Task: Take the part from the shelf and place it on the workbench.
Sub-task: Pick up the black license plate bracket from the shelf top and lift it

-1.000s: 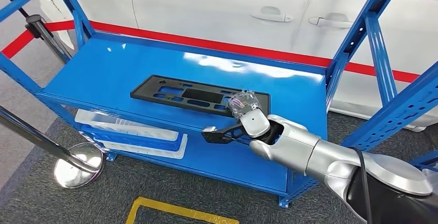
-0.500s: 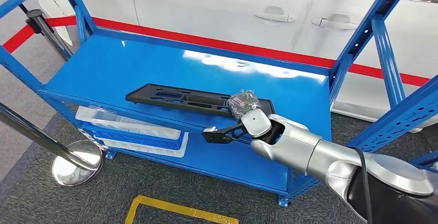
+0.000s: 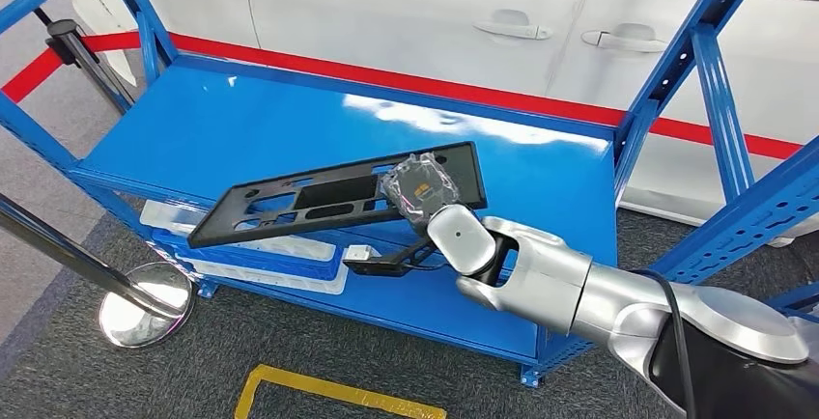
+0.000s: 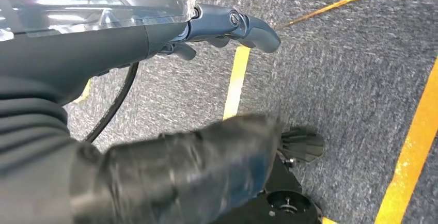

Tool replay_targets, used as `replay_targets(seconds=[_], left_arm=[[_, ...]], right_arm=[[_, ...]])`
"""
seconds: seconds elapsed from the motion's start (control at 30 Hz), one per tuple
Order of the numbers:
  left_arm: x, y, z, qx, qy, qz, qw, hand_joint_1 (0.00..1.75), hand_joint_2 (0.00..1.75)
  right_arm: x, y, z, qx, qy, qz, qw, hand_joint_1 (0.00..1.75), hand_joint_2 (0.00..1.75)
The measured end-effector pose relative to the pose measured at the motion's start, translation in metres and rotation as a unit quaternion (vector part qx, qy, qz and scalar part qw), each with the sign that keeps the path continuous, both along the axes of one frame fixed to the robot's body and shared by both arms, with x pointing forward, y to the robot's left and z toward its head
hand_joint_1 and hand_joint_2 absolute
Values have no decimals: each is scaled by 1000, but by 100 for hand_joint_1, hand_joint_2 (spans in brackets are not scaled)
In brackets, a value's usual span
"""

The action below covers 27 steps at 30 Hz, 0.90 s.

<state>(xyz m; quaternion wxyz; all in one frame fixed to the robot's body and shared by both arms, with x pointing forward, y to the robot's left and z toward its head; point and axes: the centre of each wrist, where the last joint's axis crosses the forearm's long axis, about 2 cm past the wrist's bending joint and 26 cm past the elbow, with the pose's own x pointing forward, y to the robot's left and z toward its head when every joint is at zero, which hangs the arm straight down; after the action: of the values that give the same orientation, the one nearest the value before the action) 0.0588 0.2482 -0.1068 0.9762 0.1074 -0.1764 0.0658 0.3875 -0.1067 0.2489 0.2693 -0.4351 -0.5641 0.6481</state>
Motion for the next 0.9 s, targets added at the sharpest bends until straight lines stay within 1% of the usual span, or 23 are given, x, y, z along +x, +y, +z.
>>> replay_targets(seconds=[0.13, 0.27, 0.4, 0.7, 0.9], left_arm=[[0, 1, 0, -5, -6, -2, 1000, 0, 175], [0, 2, 0, -8, -7, -2, 1000, 0, 175], [0, 3, 0, -9, -8, -2, 1000, 0, 175], [0, 6, -1, -13, -9, -2, 1000, 0, 175], [0, 9, -1, -15, -6, -1, 1000, 0, 175]], right_arm=[[-6, 12, 31, 5, -41, 26, 999, 175, 175], [-14, 20, 61, 12, -68, 47, 997, 175, 175], [-21, 24, 82, 22, -89, 63, 994, 175, 175], [-29, 21, 102, 56, -97, 74, 991, 175, 175], [-32, 20, 109, 93, -88, 83, 988, 175, 175]])
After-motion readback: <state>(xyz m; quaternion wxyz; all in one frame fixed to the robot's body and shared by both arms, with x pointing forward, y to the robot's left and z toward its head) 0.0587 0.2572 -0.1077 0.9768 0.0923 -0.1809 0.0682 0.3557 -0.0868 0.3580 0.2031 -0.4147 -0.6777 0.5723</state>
